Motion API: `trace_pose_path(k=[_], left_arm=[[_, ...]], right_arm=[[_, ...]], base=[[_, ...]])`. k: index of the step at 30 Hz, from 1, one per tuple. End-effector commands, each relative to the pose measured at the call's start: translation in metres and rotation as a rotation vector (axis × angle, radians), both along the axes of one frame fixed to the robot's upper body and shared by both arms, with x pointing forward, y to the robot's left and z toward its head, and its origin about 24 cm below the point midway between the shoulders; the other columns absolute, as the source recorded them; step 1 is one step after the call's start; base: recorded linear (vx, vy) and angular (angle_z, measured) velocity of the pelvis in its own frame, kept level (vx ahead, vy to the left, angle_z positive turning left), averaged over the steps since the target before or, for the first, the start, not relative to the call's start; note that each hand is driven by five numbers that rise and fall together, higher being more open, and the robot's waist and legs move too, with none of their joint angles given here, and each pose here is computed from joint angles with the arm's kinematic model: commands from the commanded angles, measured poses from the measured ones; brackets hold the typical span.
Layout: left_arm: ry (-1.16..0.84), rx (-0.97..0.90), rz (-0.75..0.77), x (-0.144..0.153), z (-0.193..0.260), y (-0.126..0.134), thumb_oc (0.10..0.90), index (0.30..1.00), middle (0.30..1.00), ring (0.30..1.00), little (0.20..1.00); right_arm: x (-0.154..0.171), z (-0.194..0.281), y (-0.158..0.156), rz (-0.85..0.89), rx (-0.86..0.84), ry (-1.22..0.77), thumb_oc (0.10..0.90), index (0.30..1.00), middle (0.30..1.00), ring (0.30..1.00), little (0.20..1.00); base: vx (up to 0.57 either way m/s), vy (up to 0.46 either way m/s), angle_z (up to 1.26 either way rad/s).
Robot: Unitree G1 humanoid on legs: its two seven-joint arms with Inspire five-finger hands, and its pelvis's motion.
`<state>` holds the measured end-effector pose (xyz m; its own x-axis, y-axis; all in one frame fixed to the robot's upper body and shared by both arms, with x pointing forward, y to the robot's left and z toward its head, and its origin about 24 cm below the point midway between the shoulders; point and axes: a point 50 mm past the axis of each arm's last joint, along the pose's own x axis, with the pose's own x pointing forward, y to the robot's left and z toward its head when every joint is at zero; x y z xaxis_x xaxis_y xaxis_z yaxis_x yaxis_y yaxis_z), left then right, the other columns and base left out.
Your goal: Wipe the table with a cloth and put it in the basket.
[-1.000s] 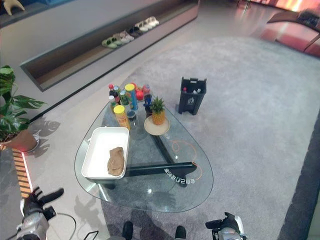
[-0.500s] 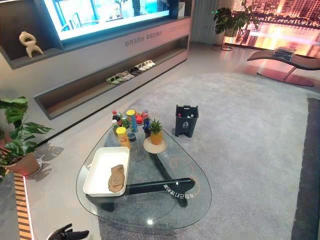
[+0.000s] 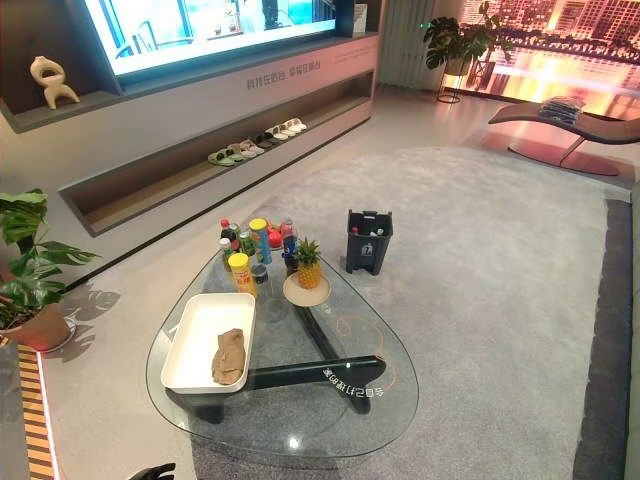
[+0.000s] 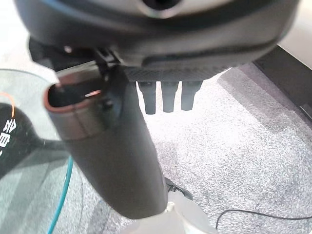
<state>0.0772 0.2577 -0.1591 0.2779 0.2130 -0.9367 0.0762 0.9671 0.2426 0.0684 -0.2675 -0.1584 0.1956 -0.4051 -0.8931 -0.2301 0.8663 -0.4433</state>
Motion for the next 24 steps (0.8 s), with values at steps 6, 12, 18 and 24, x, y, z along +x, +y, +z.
trace_pose_path(k=[6, 12, 18, 24], left_arm=[[-0.031, 0.037, -0.059, 0.026, 0.0061, 0.0037, 0.8, 0.9, 0.9, 0.9, 0.9], [-0.025, 0.04, -0.07, 0.0254, 0.006, 0.0038, 0.8, 0.9, 0.9, 0.9, 0.9], [-0.02, 0.038, -0.087, 0.0248, 0.0049, 0.0007, 0.8, 0.9, 0.9, 0.9, 0.9], [-0.026, 0.038, -0.097, 0.0268, 0.0049, -0.0008, 0.8, 0.9, 0.9, 0.9, 0.9]], right_arm=[[0.0251, 0.0063, -0.0049, 0.08, -0.037, -0.005, 0.8, 0.9, 0.9, 0.9, 0.9], [0.0237, 0.0058, -0.0045, 0.09, -0.031, 0.005, 0.8, 0.9, 0.9, 0.9, 0.9], [0.0234, 0.0052, -0.0028, 0.097, -0.026, 0.013, 0.8, 0.9, 0.9, 0.9, 0.9], [0.024, 0.0051, -0.0021, 0.106, -0.025, 0.016, 0.8, 0.9, 0.9, 0.9, 0.9]], base=[[0.0, 0.0, 0.0], [0.0, 0.0, 0.0], [0.0, 0.0, 0.0], [0.0, 0.0, 0.0]])
